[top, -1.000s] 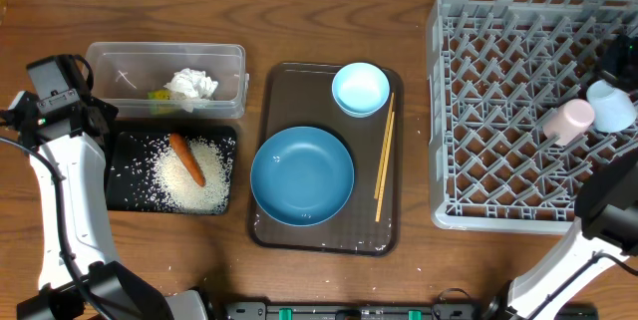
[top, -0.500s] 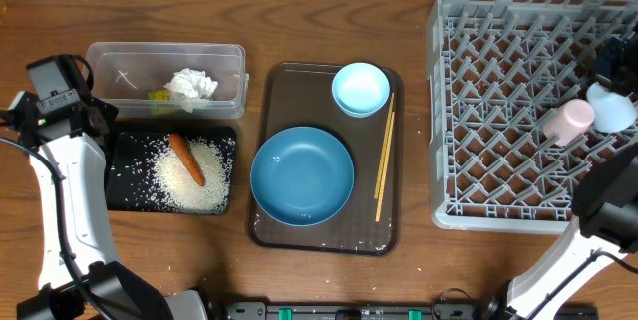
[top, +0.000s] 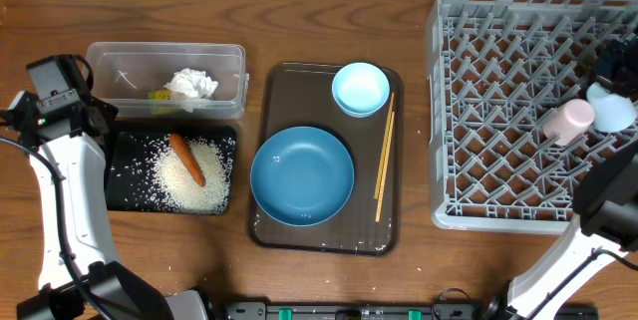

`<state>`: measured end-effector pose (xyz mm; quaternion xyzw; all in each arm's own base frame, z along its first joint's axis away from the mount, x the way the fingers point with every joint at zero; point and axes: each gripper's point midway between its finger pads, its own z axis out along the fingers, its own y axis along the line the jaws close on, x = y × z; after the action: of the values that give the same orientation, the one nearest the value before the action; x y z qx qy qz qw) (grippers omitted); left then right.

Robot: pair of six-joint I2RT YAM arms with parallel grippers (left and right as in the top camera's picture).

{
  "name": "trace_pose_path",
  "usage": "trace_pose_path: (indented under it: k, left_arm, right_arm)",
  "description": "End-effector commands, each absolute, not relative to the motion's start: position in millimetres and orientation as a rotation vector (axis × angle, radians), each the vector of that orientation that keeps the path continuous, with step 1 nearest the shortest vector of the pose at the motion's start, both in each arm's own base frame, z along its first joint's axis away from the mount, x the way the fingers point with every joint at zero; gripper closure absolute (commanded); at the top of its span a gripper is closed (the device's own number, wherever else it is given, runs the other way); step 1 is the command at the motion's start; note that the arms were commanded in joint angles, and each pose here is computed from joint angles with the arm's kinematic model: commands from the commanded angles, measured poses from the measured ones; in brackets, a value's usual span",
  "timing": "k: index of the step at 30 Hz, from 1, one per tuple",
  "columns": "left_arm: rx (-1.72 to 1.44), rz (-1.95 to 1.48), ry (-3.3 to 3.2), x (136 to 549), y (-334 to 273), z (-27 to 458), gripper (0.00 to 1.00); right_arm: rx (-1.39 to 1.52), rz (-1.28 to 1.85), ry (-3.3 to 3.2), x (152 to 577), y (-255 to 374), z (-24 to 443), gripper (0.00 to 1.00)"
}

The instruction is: Sort waste into correct bins and load items into the dishwasher rack

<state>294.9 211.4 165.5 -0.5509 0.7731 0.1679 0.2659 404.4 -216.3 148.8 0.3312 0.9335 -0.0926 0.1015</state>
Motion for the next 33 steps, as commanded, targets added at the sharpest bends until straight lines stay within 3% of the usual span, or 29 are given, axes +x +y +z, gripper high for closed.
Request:
trace_pose_path:
  k: [1, 19, 33]
  left_arm:
    - [-1.51, 0.473, 2.065, 292, 215, 167, 0.03]
    - [-1.51, 0.473, 2.065, 292, 215, 167, 0.03]
    - [-1.51, 0.473, 2.065, 292, 215, 167, 0.03]
  right_arm:
    - [0.997, -0.275, 2.747, 408, -220, 145, 0.99]
    - [0.951, -0.241, 2.762, 416, -218, 136, 0.99]
    - [1.056, -0.463, 2.752, 392, -241, 141, 0.99]
